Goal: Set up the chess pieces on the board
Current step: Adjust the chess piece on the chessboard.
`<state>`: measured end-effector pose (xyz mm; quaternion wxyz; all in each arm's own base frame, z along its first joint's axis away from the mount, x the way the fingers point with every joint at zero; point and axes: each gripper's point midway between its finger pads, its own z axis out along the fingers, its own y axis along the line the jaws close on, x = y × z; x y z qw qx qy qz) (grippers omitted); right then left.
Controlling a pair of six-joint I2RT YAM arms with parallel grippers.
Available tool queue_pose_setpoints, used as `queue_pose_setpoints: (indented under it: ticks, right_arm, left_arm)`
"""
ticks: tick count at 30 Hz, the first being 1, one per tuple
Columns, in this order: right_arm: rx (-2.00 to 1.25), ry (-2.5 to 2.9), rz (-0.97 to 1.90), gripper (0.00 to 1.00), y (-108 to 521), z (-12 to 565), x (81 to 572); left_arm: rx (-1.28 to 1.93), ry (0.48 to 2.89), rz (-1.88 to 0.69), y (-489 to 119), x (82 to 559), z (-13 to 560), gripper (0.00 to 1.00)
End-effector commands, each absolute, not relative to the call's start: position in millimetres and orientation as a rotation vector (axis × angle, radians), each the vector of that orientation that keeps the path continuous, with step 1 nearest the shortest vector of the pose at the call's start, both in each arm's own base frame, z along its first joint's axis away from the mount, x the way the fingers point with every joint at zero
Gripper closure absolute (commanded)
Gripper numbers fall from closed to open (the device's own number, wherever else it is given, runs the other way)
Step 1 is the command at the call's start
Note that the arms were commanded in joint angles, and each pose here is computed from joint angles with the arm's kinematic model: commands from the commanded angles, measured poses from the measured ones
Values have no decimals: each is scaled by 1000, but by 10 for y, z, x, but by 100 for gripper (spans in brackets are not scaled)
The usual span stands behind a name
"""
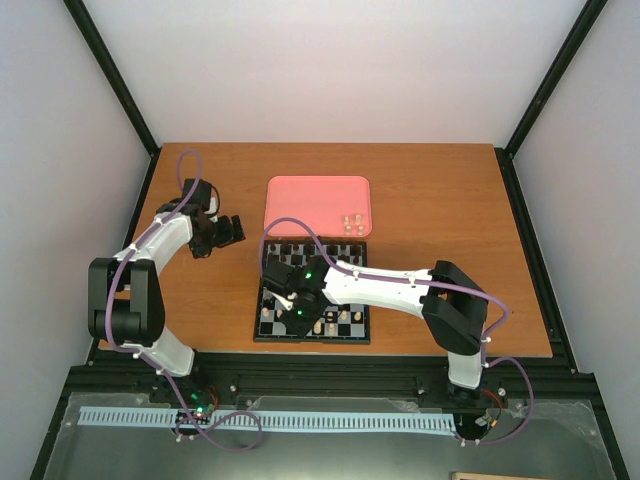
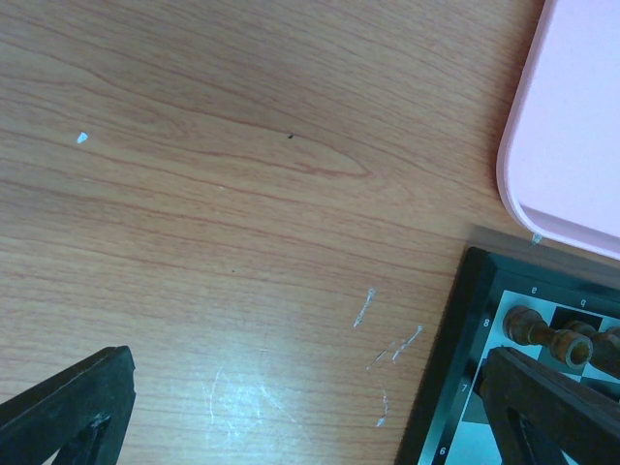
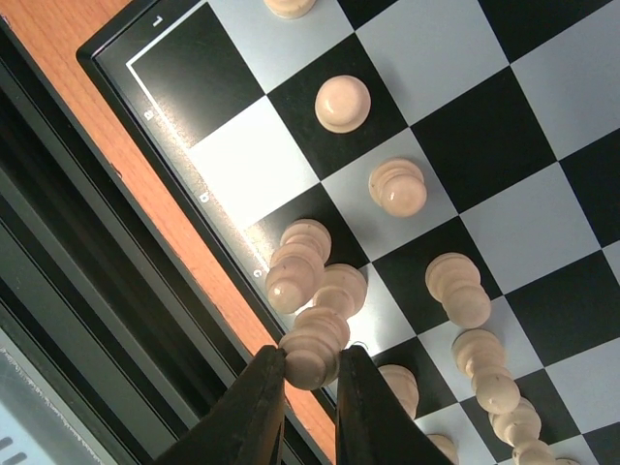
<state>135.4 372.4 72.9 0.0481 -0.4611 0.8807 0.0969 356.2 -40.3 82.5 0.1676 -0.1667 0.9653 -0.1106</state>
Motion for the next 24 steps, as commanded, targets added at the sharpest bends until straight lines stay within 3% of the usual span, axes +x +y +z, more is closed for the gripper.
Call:
queue_pose_setpoints:
  ticks: [1,24]
  right_arm:
    - [-1365,2671,264,87,3698,840,1402]
    - [-1356,2707,321,88,3603,887,1275]
  left_arm:
    - [-441,2717,-312,-406,3639,928,0]
    - [-439,2723,-320,-418,3650,896,0]
